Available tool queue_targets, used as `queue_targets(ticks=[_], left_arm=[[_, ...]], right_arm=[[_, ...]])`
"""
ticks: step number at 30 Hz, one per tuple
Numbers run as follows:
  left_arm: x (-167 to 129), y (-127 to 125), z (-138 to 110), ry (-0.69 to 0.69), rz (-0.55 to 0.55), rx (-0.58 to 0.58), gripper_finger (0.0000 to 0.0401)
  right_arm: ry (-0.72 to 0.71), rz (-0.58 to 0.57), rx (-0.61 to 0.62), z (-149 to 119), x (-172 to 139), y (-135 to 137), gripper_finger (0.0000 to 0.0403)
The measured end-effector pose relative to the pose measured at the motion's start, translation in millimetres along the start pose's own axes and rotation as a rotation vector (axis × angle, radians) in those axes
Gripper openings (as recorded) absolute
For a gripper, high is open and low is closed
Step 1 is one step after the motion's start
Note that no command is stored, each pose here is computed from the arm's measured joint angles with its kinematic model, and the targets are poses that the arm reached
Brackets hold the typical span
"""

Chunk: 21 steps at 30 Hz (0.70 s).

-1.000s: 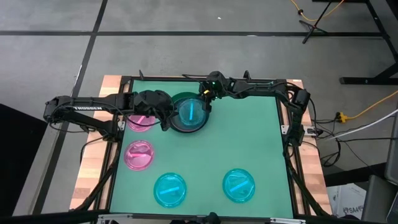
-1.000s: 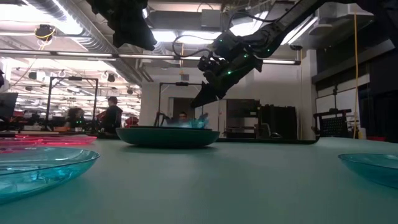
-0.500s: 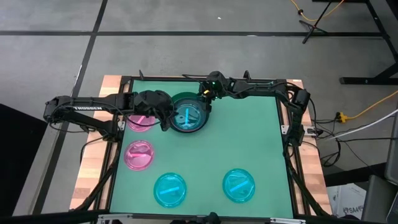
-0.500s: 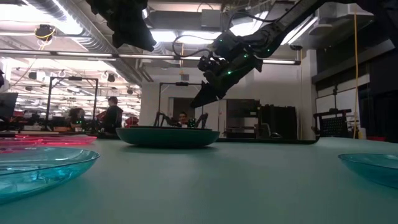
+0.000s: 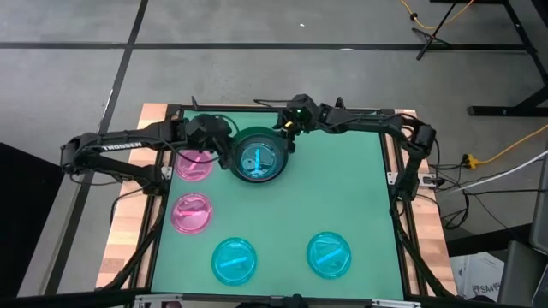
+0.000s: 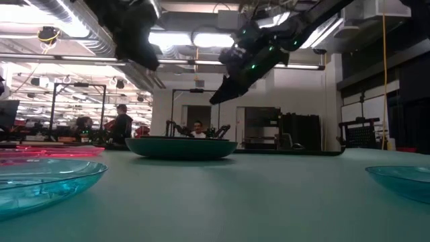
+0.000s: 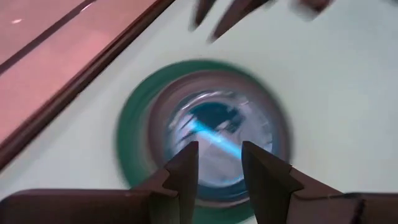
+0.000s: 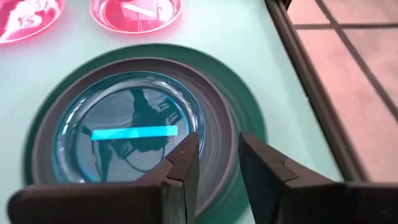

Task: Stack plastic plates
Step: Stack the top light pink plate on top of the blue plate

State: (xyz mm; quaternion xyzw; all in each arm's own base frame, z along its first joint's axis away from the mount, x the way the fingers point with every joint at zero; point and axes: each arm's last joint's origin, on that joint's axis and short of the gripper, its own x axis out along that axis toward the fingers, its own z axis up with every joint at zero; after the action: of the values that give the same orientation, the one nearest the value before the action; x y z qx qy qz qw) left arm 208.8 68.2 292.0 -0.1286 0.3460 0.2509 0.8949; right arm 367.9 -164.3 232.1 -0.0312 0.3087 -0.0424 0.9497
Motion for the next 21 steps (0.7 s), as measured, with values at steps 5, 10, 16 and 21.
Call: queue_targets(ticks=[5,10,16,21], left_arm=[[2.7,26.0,-0.9,0.062,0.030,0.015,0.0116],[2.8,53.3,-3.3,0.116,0.063,0.019,0.0116],[-0.8,83.5,-10.4,0.191,0.133,-0.006,0.0116],[-5.4,104.4,-16.2,0.232,0.156,-0.032,0.0116]], right_arm=[[-0.008,-0.003,-0.032,12.6,-27.7,4.0,0.0102],[-0.015,0.005,-0.056,21.6,-42.3,15.4,0.0101],[0.011,0.006,-0.134,30.5,-46.1,47.2,0.0101],[0.048,0.041,-0.190,31.8,-45.3,71.7,0.0101]])
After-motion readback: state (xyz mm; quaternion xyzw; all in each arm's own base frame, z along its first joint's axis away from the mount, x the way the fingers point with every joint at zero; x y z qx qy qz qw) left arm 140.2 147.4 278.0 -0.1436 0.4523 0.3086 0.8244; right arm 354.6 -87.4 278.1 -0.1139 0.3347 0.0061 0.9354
